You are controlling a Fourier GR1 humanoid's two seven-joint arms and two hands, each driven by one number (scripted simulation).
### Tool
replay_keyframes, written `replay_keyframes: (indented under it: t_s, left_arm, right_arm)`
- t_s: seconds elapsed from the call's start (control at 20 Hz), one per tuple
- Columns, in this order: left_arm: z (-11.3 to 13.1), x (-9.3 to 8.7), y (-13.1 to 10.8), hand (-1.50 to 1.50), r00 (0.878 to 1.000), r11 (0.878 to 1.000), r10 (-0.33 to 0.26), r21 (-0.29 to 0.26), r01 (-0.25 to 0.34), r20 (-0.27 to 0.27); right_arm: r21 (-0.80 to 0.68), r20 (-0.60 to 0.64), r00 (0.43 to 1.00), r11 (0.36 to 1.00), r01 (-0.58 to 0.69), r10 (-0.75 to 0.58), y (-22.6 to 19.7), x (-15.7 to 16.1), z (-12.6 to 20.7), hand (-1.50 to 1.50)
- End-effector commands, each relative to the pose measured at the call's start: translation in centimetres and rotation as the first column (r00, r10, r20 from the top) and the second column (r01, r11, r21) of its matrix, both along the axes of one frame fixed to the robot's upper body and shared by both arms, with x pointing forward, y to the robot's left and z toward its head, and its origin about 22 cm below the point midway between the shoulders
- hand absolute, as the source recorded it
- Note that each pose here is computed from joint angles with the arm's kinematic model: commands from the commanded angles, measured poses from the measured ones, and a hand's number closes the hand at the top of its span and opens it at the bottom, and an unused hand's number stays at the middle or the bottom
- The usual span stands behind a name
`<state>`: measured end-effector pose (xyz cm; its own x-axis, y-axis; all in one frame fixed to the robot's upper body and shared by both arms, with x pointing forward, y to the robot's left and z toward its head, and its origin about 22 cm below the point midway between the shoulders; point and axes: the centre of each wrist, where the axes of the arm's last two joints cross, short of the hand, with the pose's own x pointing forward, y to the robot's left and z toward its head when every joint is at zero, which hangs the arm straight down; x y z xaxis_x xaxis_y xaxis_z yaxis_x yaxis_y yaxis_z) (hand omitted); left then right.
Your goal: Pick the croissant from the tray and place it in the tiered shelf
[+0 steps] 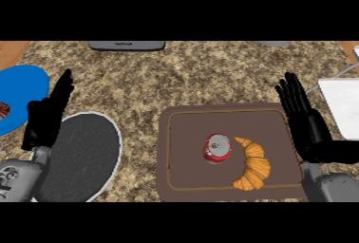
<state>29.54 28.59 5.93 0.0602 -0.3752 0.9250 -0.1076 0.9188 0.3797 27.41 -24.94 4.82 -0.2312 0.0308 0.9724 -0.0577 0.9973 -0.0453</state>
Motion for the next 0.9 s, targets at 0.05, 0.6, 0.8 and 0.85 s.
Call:
replay_keyframes:
  t_s: [0.05,0.6,0.8,0.85]
  left_arm:
    - [-1.7,-0.1,-1.1,0.0,0.999,0.998,-0.051,-0.02,0.051,0.008]
    - [-3.4,-1.6,-4.4,0.0,0.987,0.976,-0.157,-0.147,0.159,0.026]
    - [-5.4,-3.1,-5.3,0.0,0.984,0.971,-0.176,-0.157,0.18,0.041]
    - [-4.5,-1.4,-5.0,0.0,0.987,0.976,-0.158,-0.146,0.161,0.03]
  right_arm:
    - [-0.001,-0.082,0.992,0.996,0.093,-0.093,-0.8,-1.0,-0.4,-1.5]
    - [-0.273,-0.08,0.625,0.62,0.736,-0.777,-8.5,-5.3,-4.4,-1.5]
    - [-0.115,-0.014,0.558,0.556,0.823,-0.83,-5.4,-7.3,-5.2,-1.5]
    - [-0.09,0.02,0.577,0.573,0.814,-0.816,-5.2,-8.3,-5.0,-1.5]
